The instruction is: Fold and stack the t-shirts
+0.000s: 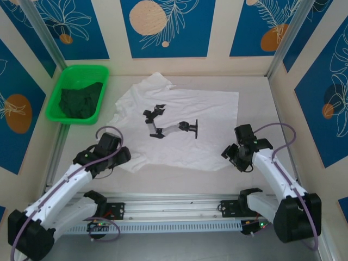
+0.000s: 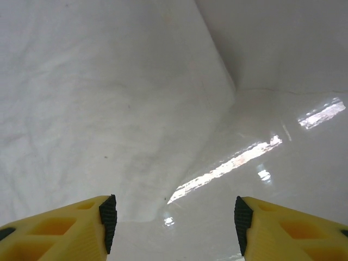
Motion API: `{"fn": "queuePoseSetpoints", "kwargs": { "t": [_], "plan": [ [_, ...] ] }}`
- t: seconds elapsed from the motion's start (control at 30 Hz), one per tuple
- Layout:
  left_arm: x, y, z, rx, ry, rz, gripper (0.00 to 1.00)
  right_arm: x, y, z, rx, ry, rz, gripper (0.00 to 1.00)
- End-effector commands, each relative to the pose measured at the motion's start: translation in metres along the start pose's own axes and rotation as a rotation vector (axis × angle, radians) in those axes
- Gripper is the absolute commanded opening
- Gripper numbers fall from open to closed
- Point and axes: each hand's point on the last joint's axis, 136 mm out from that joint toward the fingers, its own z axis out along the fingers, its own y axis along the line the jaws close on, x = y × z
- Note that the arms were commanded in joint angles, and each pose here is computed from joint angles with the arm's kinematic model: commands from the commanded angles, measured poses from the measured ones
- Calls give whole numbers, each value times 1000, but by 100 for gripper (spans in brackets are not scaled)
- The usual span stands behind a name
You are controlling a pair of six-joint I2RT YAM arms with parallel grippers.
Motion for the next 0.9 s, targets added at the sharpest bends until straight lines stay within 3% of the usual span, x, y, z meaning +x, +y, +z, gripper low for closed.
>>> {"fn": "queuePoseSetpoints", "kwargs": {
  "t": [0.0,0.17,0.33,0.63,0.87],
  "plan": [
    [26,28,7,-63,39,-28,64,19,-16,0,21,28,42,63],
    [32,29,21,-39,62,-72,63,33,-13,13,-15,80,34,62],
    [15,30,33,-25,40,-138,61,34,-13,23,22,101,-2,61],
    [22,21,64,34,143,-219,55,34,-10,34,53,98,-5,60],
    [28,24,79,18,157,-229,38,26,-7,31,73,73,-7,60]
  ]
}}
